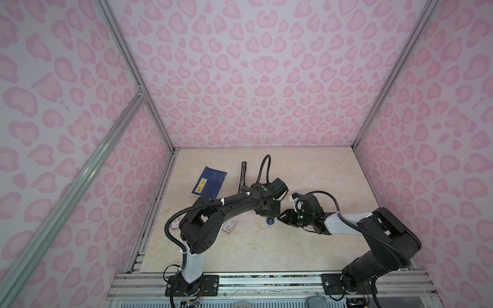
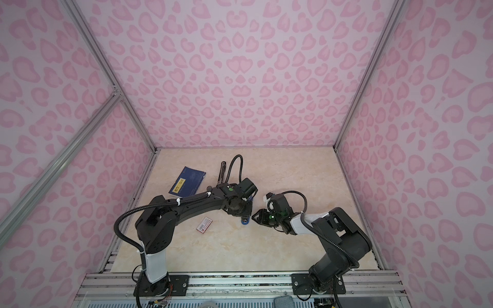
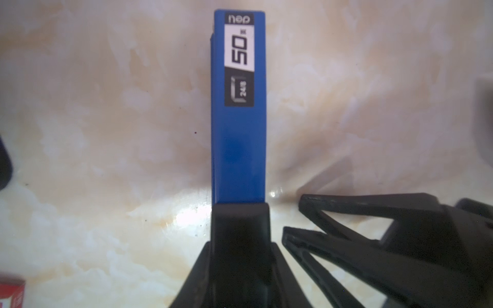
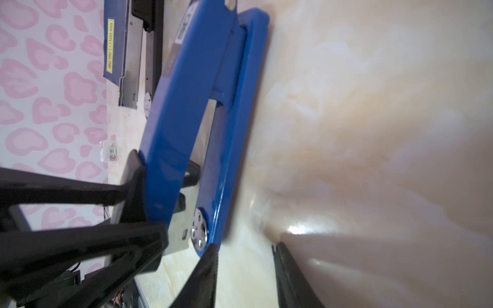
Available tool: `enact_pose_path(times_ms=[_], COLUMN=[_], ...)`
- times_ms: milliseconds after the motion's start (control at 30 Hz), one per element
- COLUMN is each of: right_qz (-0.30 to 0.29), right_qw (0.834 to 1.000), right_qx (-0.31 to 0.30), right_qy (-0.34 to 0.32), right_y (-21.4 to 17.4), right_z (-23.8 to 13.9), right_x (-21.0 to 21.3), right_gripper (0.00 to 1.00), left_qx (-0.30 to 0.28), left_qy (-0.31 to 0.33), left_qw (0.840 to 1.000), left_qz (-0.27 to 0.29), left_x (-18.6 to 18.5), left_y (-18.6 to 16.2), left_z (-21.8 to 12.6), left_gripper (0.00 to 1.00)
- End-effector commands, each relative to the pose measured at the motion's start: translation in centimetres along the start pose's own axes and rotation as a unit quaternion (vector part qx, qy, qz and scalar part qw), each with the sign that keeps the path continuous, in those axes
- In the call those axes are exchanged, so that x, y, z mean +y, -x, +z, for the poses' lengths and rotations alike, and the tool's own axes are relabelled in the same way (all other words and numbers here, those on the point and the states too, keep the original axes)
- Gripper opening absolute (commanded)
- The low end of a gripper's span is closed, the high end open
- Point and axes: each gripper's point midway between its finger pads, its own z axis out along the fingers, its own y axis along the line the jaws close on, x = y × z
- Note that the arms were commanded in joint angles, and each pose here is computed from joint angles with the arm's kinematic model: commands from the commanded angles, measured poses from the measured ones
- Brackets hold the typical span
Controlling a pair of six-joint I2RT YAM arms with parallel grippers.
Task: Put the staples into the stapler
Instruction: 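Hold the blue stapler base with the right gripper while the left swings its top open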
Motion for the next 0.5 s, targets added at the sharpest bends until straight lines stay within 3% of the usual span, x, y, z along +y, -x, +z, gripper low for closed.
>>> enact_pose_path(times_ms=[0,467], right_qz=[-0.006,0.010], right_qw=[0.998,0.995], right_qx=[-0.007,-0.004], right_qy=[0.058,0.100], right_y=[0.35,0.05], right_z=[0.37,1.11], right_x=[2.01,2.75], right_gripper=[0.30,0.30], left_qx=[-0.015,-0.024], left_qy=[-0.016,-0.037], left_qw=[1.000,0.998], left_qz=[-0.012,-0.032], left_x=[-0.51,-0.66], left_y=[0.65,0.89], left_z=[-0.94,-1.18], left_gripper=[0.03,0.03])
